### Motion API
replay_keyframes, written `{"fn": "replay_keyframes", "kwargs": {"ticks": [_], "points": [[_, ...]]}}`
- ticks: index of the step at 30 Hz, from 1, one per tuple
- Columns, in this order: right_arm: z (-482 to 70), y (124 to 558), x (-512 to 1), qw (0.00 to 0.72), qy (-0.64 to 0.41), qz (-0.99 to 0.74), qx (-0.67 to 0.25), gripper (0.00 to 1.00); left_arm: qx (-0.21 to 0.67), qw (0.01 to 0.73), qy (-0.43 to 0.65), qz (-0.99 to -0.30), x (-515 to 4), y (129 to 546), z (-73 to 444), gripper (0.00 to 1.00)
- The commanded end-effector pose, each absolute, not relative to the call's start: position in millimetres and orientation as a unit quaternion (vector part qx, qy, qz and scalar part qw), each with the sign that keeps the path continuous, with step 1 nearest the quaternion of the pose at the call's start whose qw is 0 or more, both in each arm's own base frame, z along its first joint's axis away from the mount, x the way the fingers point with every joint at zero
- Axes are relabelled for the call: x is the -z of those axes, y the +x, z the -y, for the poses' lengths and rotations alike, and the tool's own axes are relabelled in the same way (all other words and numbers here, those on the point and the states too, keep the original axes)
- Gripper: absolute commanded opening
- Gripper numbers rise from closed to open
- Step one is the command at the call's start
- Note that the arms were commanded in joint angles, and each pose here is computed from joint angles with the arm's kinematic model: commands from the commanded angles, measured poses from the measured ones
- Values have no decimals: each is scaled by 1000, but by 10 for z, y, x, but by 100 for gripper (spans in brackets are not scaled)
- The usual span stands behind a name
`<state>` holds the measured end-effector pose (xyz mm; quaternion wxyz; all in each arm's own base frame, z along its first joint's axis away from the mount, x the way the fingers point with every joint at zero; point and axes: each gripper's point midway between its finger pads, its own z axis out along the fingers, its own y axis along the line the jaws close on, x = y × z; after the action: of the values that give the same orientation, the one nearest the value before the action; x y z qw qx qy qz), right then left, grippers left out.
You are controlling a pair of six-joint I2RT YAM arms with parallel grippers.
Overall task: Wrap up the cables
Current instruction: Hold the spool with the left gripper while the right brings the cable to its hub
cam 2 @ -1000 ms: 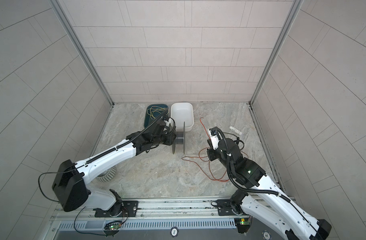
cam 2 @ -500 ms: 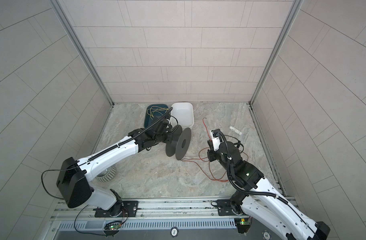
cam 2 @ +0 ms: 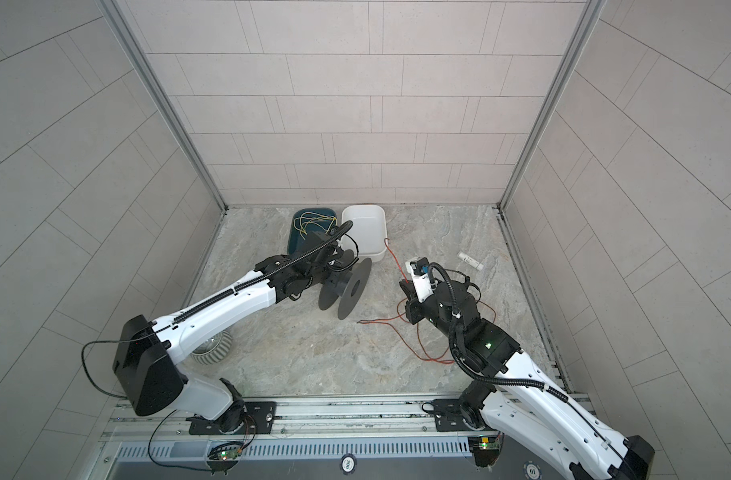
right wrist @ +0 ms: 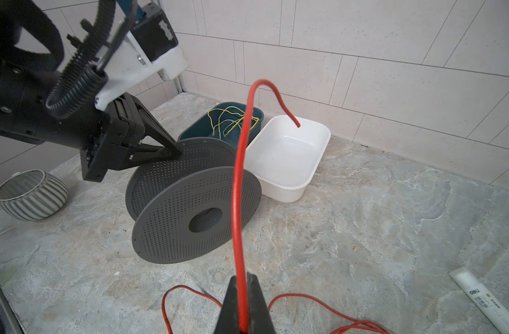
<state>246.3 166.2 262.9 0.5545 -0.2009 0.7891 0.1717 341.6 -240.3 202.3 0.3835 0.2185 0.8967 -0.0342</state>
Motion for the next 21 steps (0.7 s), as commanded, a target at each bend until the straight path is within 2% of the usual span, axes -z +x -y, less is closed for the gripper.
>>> {"fn": "replay_keyframes", "kwargs": {"ticks": [1, 6, 11, 12, 13, 21], "points": [[-1663, 2444, -2678, 567, -211, -777, -172, 0, 20, 422, 241, -874, -2250, 3486, 2398, 4], [-1661, 2417, -2637, 563, -221, -778, -169, 0, -1, 405, 238, -882, -2035, 3517, 2363, 5], [-1722, 2440, -2587, 553, -221, -783, -180, 0, -1, 415, 209, -885, -2013, 3567, 2303, 22], [-1743, 2446, -2582, 550, -221, -784, -184, 0, 0, 416, 200, -887, -2017, 3582, 2282, 30], [-1760, 2452, -2576, 548, -221, -784, -187, 0, 1, 418, 194, -888, -2032, 3597, 2259, 33], [-1839, 2484, -2617, 547, -226, -781, -199, 0, 6, 428, 182, -885, -2116, 3587, 2198, 39]]}}
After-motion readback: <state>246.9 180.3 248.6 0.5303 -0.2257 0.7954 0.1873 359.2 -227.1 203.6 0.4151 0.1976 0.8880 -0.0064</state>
